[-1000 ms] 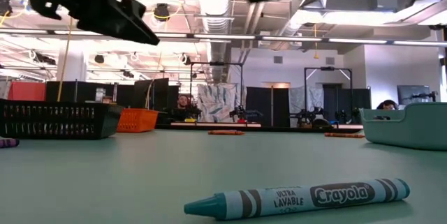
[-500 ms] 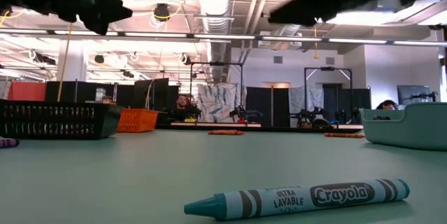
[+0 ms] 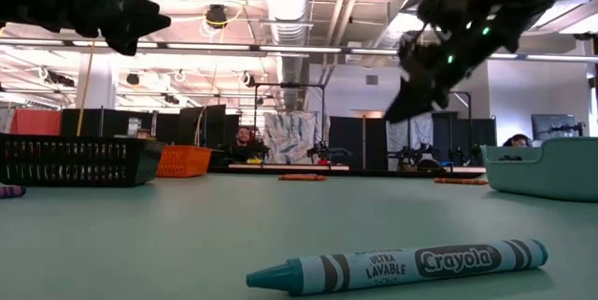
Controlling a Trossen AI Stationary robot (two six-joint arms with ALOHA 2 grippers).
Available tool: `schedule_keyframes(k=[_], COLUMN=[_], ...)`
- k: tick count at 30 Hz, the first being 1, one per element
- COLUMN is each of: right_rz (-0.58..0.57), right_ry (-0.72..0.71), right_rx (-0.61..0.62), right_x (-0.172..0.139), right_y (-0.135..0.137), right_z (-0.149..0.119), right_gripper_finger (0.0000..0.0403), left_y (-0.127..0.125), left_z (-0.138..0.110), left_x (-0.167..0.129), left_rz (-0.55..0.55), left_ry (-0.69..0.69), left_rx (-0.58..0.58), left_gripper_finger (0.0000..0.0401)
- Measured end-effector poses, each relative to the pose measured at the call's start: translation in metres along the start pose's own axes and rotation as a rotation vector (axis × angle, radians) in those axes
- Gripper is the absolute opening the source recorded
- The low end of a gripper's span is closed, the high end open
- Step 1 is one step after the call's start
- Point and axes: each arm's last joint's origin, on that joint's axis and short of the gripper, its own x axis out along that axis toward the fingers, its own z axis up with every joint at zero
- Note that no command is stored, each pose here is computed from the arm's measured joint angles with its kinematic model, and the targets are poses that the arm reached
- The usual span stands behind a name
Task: Sort crayons
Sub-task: Put the orange crayon into the orange bin
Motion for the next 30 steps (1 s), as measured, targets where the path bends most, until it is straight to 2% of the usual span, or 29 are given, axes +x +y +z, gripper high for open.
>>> schedule_keyframes(k=[6, 14, 21, 30], right_rz=[-0.14, -0.221, -0.242, -0.223], right_ry=[0.192, 0.361, 0.437, 0.581], right_rx=[0.04, 0.104, 0.122, 0.057], right_x=[0.009, 0.004, 0.002, 0.028], right_y=[-0.039, -0.062, -0.072, -0.08], right_z=[-0.012, -0.028, -0.036, -0.056], right_gripper_finger=[0.0163, 0.0163, 0.0163, 0.0163], left_y=[0.0, 0.0, -0.001, -0.001], left_z=[-0.007, -0.008, -0.008, -0.008], left_x=[0.0, 0.0, 0.0, 0.0], left_rz=[-0.001, -0.001, -0.028, -0.027], left_ry=[0.067, 0.084, 0.085, 0.08], left_rx=[-0.032, -0.027, -0.04, -0.041], left_gripper_finger=[0.0149, 0.0148, 0.0148, 0.0148])
